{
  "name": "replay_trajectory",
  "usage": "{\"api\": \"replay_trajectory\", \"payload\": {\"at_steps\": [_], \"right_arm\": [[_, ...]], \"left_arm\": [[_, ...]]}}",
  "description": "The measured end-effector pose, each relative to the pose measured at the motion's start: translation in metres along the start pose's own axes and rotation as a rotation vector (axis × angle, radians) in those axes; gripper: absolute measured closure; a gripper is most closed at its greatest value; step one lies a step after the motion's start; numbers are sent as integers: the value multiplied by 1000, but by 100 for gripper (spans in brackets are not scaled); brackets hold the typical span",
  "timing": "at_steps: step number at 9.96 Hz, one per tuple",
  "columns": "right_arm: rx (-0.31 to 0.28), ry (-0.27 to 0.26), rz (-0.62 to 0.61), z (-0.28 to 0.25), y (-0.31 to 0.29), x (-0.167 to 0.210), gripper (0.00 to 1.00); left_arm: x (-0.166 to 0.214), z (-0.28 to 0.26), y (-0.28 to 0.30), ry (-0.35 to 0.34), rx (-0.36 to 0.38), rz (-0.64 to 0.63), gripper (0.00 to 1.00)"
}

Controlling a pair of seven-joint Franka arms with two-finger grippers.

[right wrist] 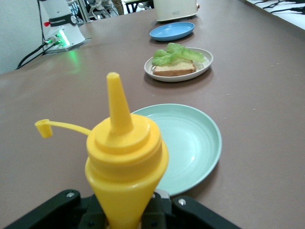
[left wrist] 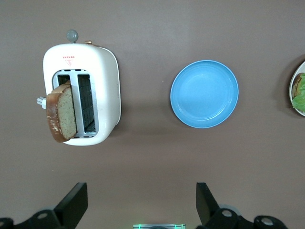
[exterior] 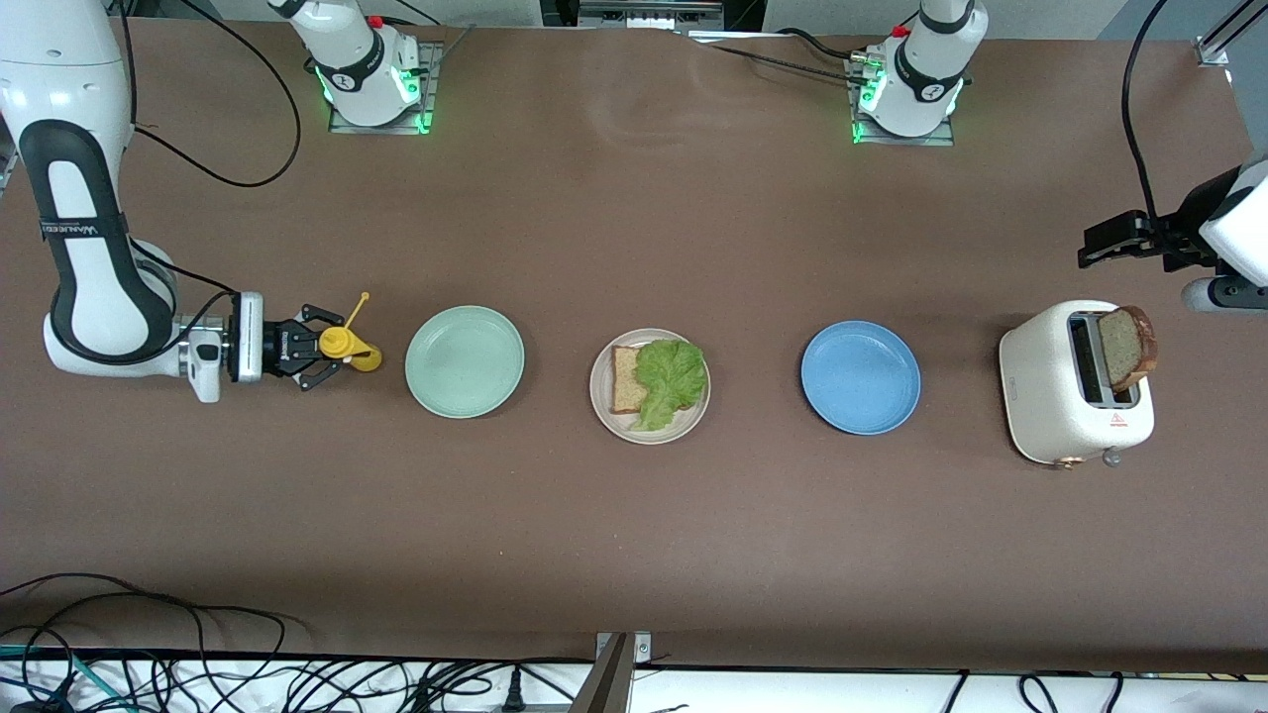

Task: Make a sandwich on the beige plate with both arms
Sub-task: 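Lower the mustard bottle onto the table and open the right gripper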

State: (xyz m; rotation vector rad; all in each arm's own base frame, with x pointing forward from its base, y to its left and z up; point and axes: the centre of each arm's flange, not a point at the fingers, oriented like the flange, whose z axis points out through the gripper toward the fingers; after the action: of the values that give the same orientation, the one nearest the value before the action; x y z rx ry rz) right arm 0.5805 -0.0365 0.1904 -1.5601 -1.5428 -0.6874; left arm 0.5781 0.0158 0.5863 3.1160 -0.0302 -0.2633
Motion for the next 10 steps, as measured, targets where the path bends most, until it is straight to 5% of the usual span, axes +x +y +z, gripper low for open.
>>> {"api": "replay_trajectory", "payload": {"at_steps": [4, 10], "right_arm": [[-21, 70, -31, 20, -6, -27, 92], [-65, 60, -2, -3, -11, -46, 6]], "left_arm": [[0, 0, 0, 0, 0, 0, 0], [6, 9, -6, -9, 0, -10, 0]]}}
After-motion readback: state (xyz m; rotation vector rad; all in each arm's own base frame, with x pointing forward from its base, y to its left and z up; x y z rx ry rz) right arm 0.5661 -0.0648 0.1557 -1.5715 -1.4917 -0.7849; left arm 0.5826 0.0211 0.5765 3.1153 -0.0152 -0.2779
